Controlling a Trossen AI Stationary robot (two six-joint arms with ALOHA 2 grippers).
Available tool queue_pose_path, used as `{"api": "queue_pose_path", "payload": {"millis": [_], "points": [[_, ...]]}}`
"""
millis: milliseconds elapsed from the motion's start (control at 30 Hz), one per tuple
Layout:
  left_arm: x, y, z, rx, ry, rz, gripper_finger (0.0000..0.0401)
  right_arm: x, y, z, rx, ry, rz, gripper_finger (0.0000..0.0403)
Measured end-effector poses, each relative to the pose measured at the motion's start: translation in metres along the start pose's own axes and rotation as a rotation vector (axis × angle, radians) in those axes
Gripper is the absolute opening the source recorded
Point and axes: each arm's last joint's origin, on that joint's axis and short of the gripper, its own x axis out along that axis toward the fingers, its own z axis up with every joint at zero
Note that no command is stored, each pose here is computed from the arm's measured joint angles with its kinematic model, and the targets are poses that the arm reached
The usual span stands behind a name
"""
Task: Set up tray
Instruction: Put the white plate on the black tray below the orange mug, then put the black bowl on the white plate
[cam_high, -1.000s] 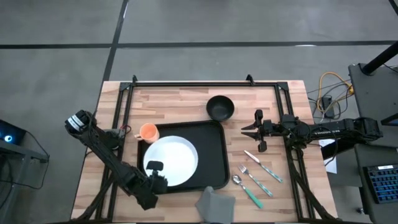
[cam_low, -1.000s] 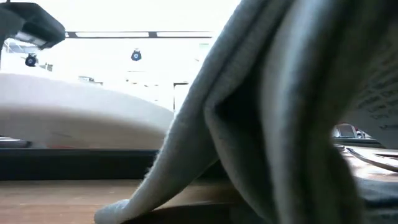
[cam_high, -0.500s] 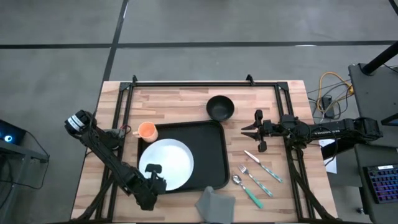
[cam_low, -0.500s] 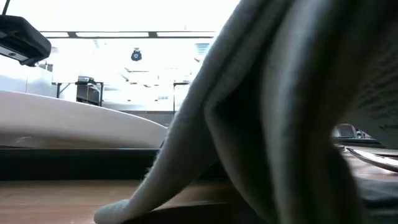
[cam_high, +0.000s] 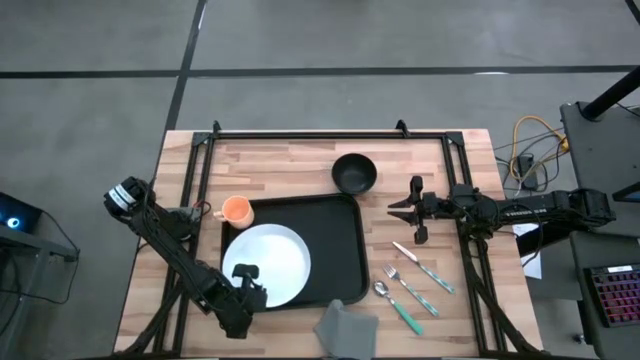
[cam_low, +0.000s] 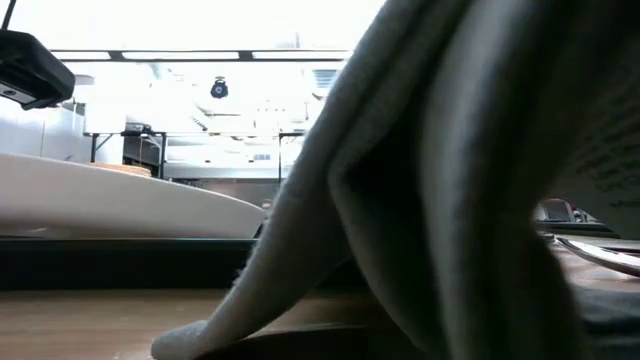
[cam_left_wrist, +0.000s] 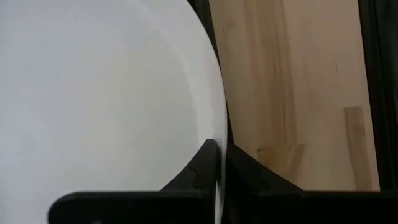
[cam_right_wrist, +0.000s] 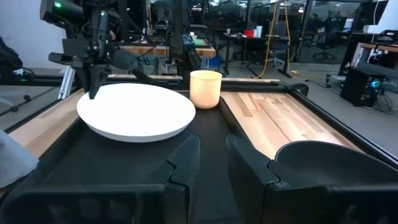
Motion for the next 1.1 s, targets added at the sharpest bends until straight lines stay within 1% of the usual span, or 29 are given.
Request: {"api": "queue_pose_path", "payload": {"millis": [133, 333, 433, 700, 800, 933, 1033, 1100], "points": [[0.0, 0.0, 0.0, -0.004, 0.006, -0.005, 0.0016, 0.0, 0.0, 0.0, 0.0, 0.0, 0.0, 0.0068], [0.0, -0.001, -0.001, -0.019, 0.027, -0.026, 0.0068, 0.0, 0.0, 0.0, 0.0, 0.0, 0.0, 0.0068], [0.0, 0.0, -0.001, -0.018, 0.032, -0.024, 0.0087, 0.0, 0.0, 0.0, 0.0, -0.001, 0.0, 0.0068], [-0.009, -0.001, 0.002, -0.003, 0.032, -0.038, 0.0095, 0.0, 0.0, 0.0, 0.0, -0.001, 0.0, 0.0068], [-0.015, -0.002, 0.005, 0.05, 0.012, -0.055, 0.0096, 0.0, 0.0, 0.0, 0.0, -0.001, 0.0, 0.0068], [-0.024, 0.0, 0.007, 0.181, -0.015, -0.069, 0.0096, 0.0, 0.0, 0.0, -0.001, -0.001, 0.001, 0.0068], [-0.035, 0.007, 0.009, 0.294, -0.028, -0.064, 0.0096, 0.0, 0.0, 0.0, -0.001, 0.0, 0.001, 0.0068], [-0.044, 0.012, 0.009, 0.331, -0.037, -0.054, 0.0096, 0.0, 0.0, 0.0, -0.003, 0.0, 0.001, 0.0068]]}}
